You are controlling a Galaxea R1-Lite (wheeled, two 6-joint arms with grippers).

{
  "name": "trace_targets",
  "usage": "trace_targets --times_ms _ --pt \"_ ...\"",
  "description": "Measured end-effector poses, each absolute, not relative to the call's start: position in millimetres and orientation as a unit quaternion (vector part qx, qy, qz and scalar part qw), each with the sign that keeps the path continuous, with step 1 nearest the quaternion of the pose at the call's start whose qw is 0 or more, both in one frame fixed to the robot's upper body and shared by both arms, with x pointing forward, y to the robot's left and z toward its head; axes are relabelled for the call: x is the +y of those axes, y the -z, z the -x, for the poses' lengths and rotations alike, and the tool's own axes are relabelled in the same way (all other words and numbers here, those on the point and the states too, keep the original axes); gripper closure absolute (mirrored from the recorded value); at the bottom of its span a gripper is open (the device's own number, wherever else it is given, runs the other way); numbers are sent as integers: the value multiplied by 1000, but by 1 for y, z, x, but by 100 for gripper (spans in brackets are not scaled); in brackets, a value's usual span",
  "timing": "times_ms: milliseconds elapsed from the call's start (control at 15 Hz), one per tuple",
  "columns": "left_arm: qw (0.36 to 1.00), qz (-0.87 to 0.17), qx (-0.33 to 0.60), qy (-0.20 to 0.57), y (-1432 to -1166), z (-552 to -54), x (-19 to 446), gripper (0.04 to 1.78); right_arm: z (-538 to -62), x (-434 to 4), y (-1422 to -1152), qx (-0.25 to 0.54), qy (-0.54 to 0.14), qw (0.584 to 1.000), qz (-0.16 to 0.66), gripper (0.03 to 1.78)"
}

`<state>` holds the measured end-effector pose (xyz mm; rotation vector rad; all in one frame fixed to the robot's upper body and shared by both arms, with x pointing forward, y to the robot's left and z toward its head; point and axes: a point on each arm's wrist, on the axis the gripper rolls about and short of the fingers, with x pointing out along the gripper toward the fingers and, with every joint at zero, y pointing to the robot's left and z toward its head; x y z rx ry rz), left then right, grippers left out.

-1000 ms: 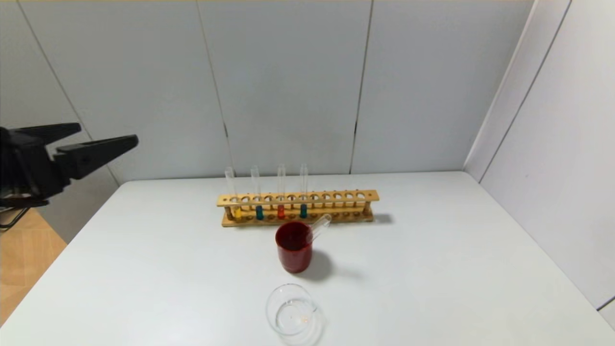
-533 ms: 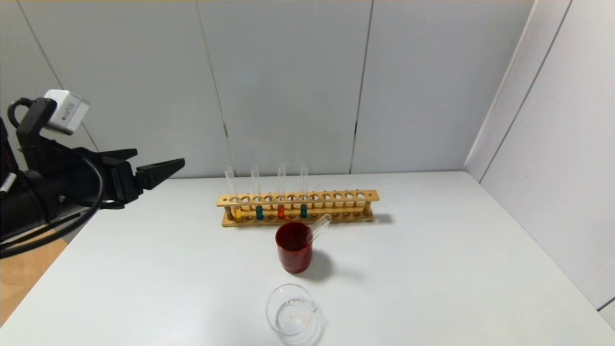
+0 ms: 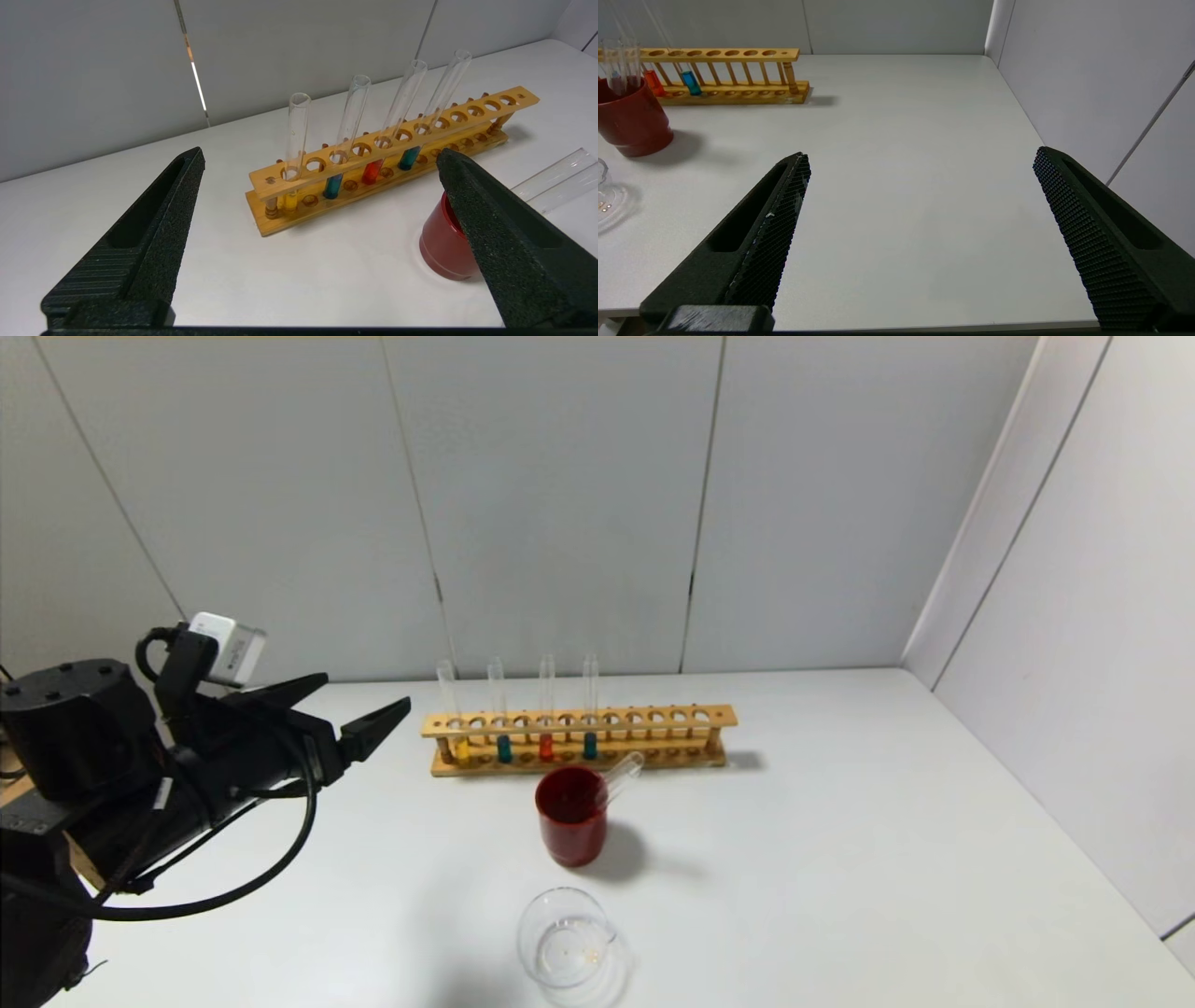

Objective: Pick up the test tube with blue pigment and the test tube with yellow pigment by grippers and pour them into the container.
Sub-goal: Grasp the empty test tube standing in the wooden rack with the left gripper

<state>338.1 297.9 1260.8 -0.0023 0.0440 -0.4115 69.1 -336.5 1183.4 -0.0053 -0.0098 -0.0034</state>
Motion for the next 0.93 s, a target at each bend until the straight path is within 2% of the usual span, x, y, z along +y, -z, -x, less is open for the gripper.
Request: trace_targets --times_ms 533,933 --pt "985 -3 24 171 -1208 -371 286 7 -69 -336 -1183 -5 2 1000 3 7" --pt "983 -3 41 180 -1195 -382 279 7 -69 -336 -1183 -5 2 1000 3 7"
